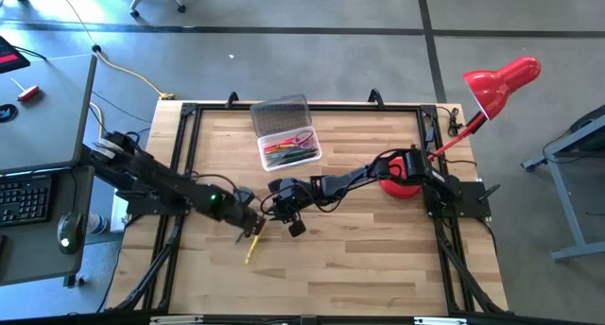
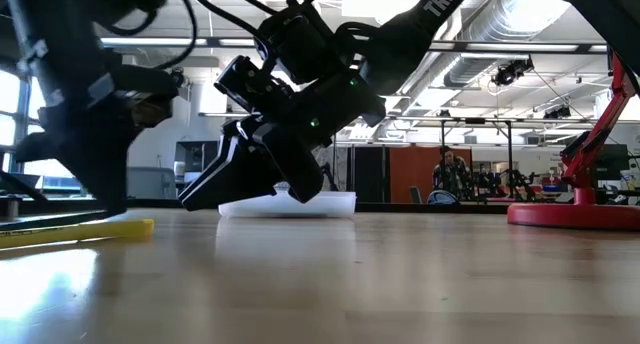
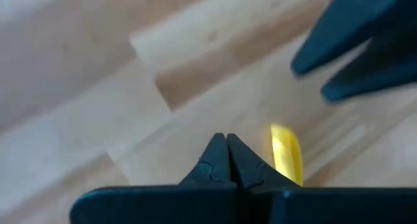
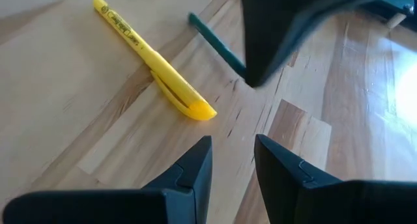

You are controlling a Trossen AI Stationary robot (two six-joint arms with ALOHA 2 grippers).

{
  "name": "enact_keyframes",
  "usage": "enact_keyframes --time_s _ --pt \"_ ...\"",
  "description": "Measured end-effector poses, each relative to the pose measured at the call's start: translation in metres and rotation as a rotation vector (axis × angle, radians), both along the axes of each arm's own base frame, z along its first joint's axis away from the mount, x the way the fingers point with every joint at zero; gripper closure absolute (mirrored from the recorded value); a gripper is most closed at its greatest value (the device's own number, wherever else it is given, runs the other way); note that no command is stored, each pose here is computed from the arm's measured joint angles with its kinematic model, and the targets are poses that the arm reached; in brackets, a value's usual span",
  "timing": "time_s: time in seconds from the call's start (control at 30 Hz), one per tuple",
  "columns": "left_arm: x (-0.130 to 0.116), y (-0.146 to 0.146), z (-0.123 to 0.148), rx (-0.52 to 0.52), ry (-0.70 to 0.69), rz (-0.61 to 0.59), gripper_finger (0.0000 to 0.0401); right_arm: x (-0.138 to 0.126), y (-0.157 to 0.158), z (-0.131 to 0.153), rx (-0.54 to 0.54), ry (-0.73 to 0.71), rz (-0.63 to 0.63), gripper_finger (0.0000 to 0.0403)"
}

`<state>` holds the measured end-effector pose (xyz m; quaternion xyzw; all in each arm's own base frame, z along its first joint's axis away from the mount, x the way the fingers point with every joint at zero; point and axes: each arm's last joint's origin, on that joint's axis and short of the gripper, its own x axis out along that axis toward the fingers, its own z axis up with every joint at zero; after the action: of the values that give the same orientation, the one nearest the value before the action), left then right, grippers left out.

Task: Pick & place school supplies into a supply box
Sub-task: Move the dark green crayon to the top of the yellow pen

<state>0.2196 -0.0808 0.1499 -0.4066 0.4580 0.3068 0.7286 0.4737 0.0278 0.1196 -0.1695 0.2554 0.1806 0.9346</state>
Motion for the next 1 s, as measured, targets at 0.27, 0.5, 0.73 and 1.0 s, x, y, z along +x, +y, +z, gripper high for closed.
enact_keyframes --time_s 0.27,0.5,0.73,1.0 --pt "0.006 0.025 0.011 0.062 -0.037 -0.036 0.0351 0.0 0.0 0.0 0.042 0.015 -0.027 0.0308" --pt "0.01 0.042 0.011 0.102 -0.034 -0.036 0.038 -0.001 0.006 0.0 0.075 0.025 -0.017 0.0309" --pt "0.012 0.052 0.012 0.124 -0.032 -0.048 0.0371 -0.001 0.011 0.0 0.071 0.023 -0.001 0.0308" --pt "0.013 0.055 0.012 0.214 -0.037 -0.023 0.0314 -0.001 0.01 0.0 0.07 0.023 -0.003 0.0309"
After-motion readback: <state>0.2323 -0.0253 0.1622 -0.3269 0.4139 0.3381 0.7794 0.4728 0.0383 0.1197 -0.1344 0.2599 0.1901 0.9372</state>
